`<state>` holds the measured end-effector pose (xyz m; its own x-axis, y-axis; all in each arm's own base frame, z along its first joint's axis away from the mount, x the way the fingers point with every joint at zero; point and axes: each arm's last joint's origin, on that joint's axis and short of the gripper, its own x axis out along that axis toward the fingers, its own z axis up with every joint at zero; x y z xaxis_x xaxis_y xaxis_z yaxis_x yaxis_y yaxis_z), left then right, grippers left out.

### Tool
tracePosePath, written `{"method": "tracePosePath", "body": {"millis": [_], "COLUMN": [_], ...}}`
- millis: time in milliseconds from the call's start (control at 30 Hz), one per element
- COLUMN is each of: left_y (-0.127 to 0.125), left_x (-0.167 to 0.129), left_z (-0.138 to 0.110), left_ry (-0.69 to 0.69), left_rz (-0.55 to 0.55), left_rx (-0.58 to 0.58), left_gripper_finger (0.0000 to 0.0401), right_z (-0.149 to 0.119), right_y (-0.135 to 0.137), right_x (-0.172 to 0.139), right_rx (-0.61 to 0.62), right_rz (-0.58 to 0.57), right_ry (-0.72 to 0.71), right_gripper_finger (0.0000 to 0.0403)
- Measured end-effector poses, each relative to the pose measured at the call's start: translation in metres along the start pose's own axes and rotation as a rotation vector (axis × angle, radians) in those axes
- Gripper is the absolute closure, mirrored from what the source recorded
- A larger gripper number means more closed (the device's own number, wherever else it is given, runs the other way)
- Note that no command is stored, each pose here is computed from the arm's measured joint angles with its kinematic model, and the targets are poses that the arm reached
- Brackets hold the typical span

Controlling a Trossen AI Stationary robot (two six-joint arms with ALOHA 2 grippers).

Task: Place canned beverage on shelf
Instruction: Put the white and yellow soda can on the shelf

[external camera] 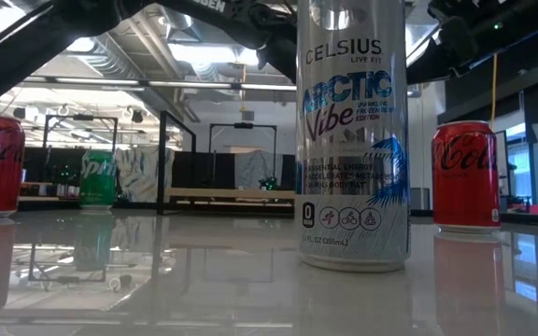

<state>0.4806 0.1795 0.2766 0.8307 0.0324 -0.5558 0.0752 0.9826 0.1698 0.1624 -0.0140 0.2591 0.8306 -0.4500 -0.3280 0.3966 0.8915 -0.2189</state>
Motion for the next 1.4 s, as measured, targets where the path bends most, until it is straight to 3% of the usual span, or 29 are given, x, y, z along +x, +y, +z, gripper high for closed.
{"method": "tracePosePath", "body": {"millis": [367,700,1000,1400], "left_y": [-0.002,-0.004,-0.005,-0.024], "left_x": [0.001,0.001,0.001,-0.042], "left_z": [0.002,0.007,0.009,0.048], "left_ry": [-0.006,-0.038,-0.050,-0.061], "left_rz": [0.002,0.028,0.031,0.195], "left_rx": [-0.016,-0.007,-0.003,0.012], "left_gripper_finger": [0.0154,0.0112,0.0108,0.0108], "right_z": [0.000,0.001,0.001,0.000], "right_y": [0.000,0.001,0.001,0.001], "right_x": [0.000,0.000,0.000,0.000], "right_rx": [0.013,0.017,0.017,0.013], "right_rz": [0.011,0.027,0.027,0.027], "right_ry": [-0.002,-0.006,-0.006,0.002], "right_gripper_finger": [0.0398,0.0398,0.0398,0.0398]}}
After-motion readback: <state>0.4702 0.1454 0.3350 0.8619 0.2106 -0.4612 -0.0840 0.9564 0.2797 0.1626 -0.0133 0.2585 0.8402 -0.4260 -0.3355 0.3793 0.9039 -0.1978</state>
